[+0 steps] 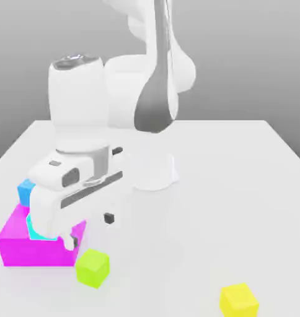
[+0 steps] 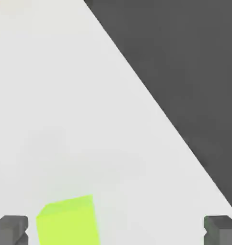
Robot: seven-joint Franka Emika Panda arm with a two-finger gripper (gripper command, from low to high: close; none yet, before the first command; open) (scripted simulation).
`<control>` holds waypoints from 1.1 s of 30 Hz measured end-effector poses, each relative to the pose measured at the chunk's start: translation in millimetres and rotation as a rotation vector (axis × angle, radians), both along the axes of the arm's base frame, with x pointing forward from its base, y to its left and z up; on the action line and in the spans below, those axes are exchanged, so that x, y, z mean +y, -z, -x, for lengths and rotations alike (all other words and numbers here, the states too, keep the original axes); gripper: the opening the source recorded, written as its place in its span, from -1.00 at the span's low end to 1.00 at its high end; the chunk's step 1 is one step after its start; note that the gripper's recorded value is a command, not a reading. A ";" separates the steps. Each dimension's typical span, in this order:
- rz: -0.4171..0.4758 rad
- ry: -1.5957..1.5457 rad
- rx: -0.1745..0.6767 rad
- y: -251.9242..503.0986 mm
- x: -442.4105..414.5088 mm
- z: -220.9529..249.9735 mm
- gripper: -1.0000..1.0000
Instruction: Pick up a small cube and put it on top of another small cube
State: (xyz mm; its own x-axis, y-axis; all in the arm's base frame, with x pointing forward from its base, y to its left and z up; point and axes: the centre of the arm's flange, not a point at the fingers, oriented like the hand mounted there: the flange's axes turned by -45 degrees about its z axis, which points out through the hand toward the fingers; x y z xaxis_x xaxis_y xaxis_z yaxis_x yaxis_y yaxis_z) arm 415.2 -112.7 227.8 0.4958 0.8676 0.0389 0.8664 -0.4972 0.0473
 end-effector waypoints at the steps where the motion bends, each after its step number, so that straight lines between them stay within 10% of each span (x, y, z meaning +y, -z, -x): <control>1: 0.006 -0.033 0.023 12.7 -2.6 6.8 0.00; 8: 0.016 -0.089 0.059 89.6 -7.1 17.1 0.00; 9: 0.014 -0.088 0.060 96.1 -6.8 17.8 -1.00; 33: 0.005 0.185 0.054 -84.8 -83.9 45.9 -1.00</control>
State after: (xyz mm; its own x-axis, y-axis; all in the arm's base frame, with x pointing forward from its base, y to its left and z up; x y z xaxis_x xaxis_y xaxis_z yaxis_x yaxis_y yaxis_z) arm 369.2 -196.6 312.7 0.6483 0.7614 0.0032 0.7614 -0.6483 0.0061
